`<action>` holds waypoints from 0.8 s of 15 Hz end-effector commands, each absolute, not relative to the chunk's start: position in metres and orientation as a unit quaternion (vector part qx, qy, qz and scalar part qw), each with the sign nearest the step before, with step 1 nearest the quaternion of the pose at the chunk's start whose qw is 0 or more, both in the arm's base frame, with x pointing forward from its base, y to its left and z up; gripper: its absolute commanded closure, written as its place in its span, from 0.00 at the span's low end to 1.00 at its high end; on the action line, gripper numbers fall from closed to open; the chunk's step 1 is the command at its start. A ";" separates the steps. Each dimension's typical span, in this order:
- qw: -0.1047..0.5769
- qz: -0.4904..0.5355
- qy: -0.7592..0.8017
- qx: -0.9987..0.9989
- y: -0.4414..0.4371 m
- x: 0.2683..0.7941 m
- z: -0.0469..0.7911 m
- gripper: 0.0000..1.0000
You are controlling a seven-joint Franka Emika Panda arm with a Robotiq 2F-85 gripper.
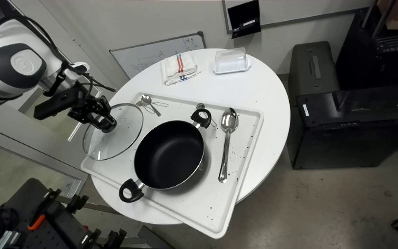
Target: Put the lid on the pot
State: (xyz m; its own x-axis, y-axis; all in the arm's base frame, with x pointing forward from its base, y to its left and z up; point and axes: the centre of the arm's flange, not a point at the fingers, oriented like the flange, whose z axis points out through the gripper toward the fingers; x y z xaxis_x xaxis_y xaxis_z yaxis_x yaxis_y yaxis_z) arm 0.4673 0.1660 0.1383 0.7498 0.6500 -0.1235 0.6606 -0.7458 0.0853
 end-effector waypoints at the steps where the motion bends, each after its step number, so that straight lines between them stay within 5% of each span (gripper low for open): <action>1: 0.079 -0.042 0.335 0.938 0.140 0.461 0.161 0.75; 12: 0.088 -0.042 0.244 0.965 0.035 0.470 0.170 0.75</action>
State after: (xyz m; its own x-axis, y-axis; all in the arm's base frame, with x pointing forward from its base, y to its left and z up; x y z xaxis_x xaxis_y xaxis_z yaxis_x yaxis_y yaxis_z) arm 0.4752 0.0601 0.1498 0.8608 0.4873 -0.1468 0.5050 -0.8535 0.1283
